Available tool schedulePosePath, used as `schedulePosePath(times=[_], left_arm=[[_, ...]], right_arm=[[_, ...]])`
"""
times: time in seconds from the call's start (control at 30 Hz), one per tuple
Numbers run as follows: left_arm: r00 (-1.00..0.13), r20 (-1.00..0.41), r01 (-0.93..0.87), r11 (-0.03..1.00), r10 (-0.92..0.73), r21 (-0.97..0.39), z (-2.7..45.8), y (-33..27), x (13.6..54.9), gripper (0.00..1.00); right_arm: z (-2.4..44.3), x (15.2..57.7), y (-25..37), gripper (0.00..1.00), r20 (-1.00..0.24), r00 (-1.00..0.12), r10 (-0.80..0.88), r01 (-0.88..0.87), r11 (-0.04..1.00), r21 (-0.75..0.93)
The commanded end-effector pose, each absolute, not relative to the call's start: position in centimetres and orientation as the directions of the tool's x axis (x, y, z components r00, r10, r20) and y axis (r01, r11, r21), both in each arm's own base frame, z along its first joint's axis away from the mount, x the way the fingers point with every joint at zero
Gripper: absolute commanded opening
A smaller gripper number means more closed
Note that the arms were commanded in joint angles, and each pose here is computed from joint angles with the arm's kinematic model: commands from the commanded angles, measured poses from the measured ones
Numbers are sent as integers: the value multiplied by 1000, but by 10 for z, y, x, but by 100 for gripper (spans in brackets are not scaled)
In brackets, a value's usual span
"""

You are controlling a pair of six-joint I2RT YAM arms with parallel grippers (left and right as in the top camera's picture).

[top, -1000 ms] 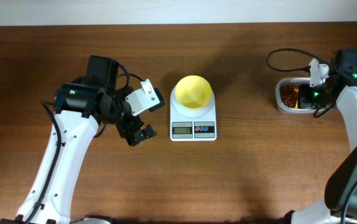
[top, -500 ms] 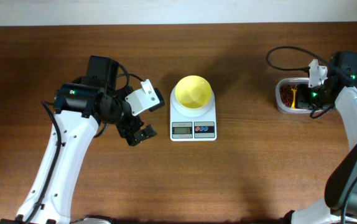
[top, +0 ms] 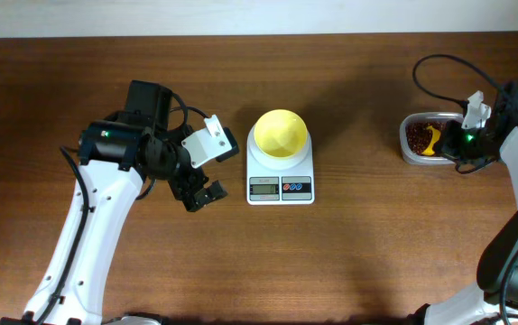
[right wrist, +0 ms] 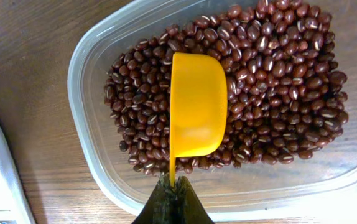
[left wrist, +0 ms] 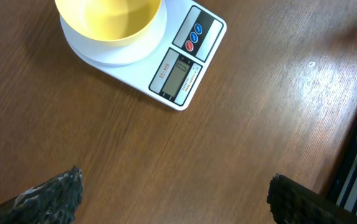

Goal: Scoop item into bowl and weigh 50g on scale
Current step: 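Dip the scoop into the red beans and scoop them with the right gripper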

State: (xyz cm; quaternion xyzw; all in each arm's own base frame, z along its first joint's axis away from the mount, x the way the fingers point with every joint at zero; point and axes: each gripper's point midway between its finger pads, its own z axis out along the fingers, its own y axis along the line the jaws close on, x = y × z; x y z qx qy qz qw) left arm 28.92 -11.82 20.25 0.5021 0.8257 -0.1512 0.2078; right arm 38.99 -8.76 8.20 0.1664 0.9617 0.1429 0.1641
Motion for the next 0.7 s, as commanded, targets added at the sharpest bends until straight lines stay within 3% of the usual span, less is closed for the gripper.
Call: schedulePosePath(times=[0.0,0.37,0.67], left_arm=[[-402,-499,897,439,768,-46,201,-118,288,99],[-402,-498,897,440,768,-46,201,-118,288,99],[-402,-498,897,440,768,-46,201,-118,288,99]], right_arm=[[62,374,-84,4,-144,-874,464,391,848,358],[65,375,-73,4,-25,-763,646,573,695,434],[66,375,-73,4,-62,-808,586,508,746,430]])
